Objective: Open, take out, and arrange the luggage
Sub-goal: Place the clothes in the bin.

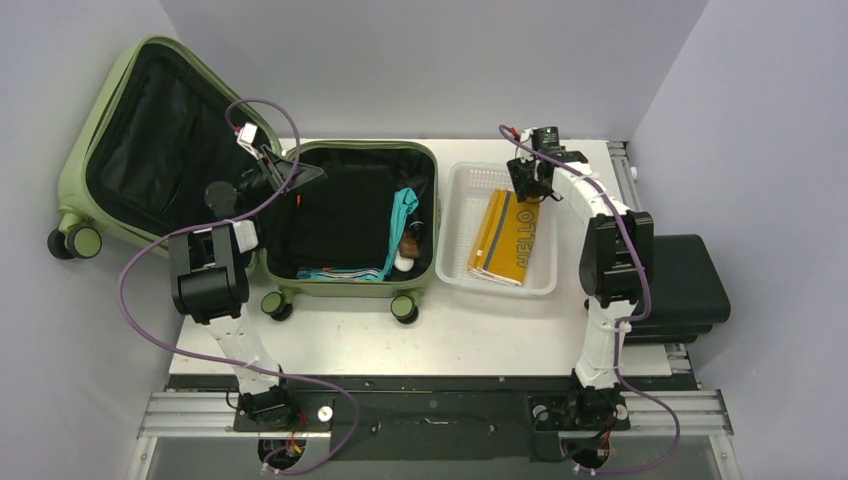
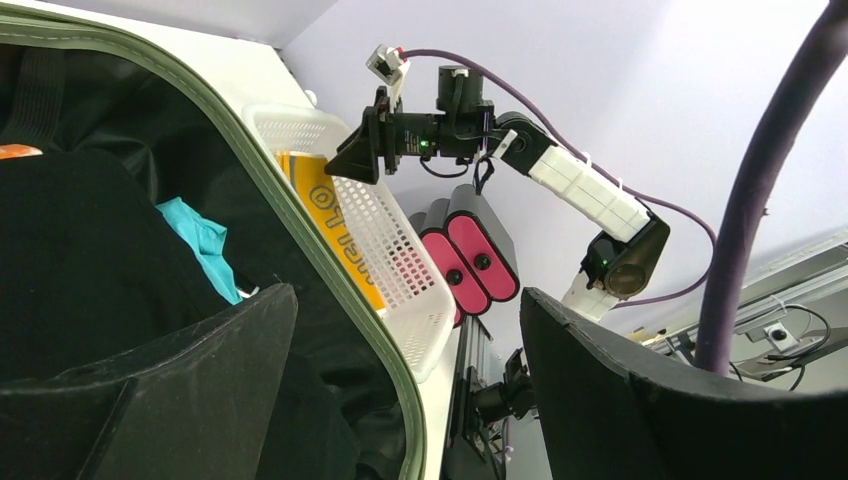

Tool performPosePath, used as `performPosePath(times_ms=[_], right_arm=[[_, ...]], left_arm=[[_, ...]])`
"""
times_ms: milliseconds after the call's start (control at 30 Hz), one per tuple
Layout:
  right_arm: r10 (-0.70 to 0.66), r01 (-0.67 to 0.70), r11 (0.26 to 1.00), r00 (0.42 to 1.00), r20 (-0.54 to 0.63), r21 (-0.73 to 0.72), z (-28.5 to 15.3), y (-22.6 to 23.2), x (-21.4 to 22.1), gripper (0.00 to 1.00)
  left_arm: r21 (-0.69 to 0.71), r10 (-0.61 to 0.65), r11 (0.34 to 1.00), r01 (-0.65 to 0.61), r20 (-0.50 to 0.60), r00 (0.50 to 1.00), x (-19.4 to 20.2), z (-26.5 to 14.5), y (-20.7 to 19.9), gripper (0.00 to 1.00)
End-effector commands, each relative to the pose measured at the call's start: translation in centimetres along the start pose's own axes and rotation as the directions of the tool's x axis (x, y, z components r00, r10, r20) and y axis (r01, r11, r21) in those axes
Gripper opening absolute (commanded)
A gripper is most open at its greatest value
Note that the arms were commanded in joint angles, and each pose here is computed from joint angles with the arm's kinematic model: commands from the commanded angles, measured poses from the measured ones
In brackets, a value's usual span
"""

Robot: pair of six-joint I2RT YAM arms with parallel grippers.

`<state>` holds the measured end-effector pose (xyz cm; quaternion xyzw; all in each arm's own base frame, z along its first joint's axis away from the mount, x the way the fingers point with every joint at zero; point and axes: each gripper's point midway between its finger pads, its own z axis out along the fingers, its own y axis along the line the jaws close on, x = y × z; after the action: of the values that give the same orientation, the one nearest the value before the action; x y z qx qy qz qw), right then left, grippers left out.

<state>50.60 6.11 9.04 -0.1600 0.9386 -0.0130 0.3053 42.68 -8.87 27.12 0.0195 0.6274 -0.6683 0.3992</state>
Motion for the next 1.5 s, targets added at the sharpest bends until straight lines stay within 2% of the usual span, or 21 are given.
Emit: performPosePath(times_ms=[0,133,233,267,300,333,367,400,433,467,500,533,567,700,800,833,867,900,1100,1333,1467], right_arm=[[-0.02,0.0,0.979,0.995,0.096,0.202,-4.4,-1.9,-3.0,0.57],[-0.083,0.045,0.959,0.988,0.127,0.282,-7.4,-1.5,-4.5,0.79],[-0.102,0.048,0.963,0.975,0.195,0.264,-9.8,0.1,-5.9,0.83],[-0.099,0.046,0.969,0.973,0.207,0.243,-10.1,0.7,-6.1,0.83],[-0.08,0.034,0.98,0.971,0.226,0.198,-10.5,1.4,-6.3,0.83],[-0.066,0.026,0.985,0.969,0.237,0.169,-10.8,1.6,-6.4,0.84],[-0.043,0.012,0.993,0.963,0.265,0.116,-11.6,2.2,-6.8,0.84],[-0.027,0.001,0.995,0.963,0.27,0.096,-11.9,2.0,-6.6,0.84],[-0.019,0.006,0.999,0.95,0.312,0.042,-13.1,2.6,-7.2,0.84],[-0.012,0.002,0.999,0.951,0.31,0.034,-13.1,2.3,-6.5,0.85],[-0.022,0.014,1.0,0.943,0.331,0.026,-14.0,2.3,-6.2,0.85],[-0.026,0.016,0.999,0.94,0.34,0.032,-14.3,1.9,-5.9,0.85],[-0.038,0.025,0.999,0.934,0.355,0.043,-15.0,1.7,-5.4,0.85],[-0.04,0.018,0.998,0.929,0.367,0.062,-16.4,0.2,-3.4,0.86],[0.004,-0.013,1.0,0.928,0.374,0.021,-17.1,-0.9,-2.4,0.87],[0.014,-0.021,1.0,0.924,0.383,0.013,-17.6,-1.1,-2.2,0.87],[0.044,-0.049,0.999,0.918,0.394,0.002,-17.9,-1.8,-2.1,0.87],[0.068,-0.078,0.997,0.912,0.404,0.007,-18.4,-2.9,-1.8,0.87],[0.142,-0.13,0.99,0.861,0.488,-0.059,-21.4,-4.7,-1.7,0.87],[0.159,-0.092,0.984,0.832,0.532,-0.151,-23.1,-3.1,-1.7,0.87],[0.179,-0.079,0.976,0.82,0.544,-0.202,-23.6,-2.1,-2.0,0.88]], left_arm=[[0.064,0.17,0.983,-0.17,0.011,0.985,-0.4,0.0,-3.6,0.8],[0.069,0.181,0.981,-0.181,0.0,0.983,-0.4,0.1,-4.0,0.8],[0.067,0.18,0.982,-0.177,-0.044,0.983,0.2,1.0,-4.3,0.8],[0.064,0.22,0.974,-0.216,-0.054,0.974,0.5,1.6,-4.1,0.8],[0.018,0.143,0.99,-0.142,-0.067,0.987,0.4,2.1,-3.8,0.81],[0.011,0.253,0.968,-0.253,-0.077,0.965,0.4,3.1,-3.4,0.82],[-0.099,0.097,0.989,-0.108,-0.11,0.989,1.1,3.4,-2.2,0.83],[-0.114,0.359,0.921,-0.373,-0.128,0.925,0.0,5.3,-3.0,0.88],[-0.263,0.19,0.933,-0.245,-0.218,0.957,2.8,4.9,-0.5,0.92],[-0.256,0.392,0.849,-0.462,-0.283,0.875,2.4,7.4,-1.4,0.99],[-0.303,0.34,0.844,-0.442,-0.334,0.879,3.7,7.6,-0.9,0.98],[-0.31,0.377,0.816,-0.487,-0.352,0.856,3.8,9.4,-1.3,0.97],[-0.319,0.353,0.82,-0.475,-0.372,0.858,4.6,10.1,-1.5,0.96],[-0.299,0.376,0.79,-0.535,-0.453,0.808,7.5,15.9,-2.9,0.96],[-0.249,0.284,0.85,-0.465,-0.528,0.801,13.5,20.6,-2.2,0.96],[-0.229,0.285,0.86,-0.456,-0.526,0.801,14.0,21.9,-2.7,0.96],[-0.229,0.237,0.878,-0.422,-0.558,0.795,16.7,23.1,-1.6,0.96],[-0.214,0.24,0.882,-0.42,-0.563,0.791,18.0,24.5,-2.1,0.96],[-0.323,0.138,0.855,-0.406,-0.614,0.778,24.4,27.3,6.2,0.96],[-0.392,0.053,0.852,-0.348,-0.596,0.802,27.0,29.7,11.0,1.0],[-0.447,0.036,0.828,-0.337,-0.557,0.83,27.5,30.3,13.1,0.94]])
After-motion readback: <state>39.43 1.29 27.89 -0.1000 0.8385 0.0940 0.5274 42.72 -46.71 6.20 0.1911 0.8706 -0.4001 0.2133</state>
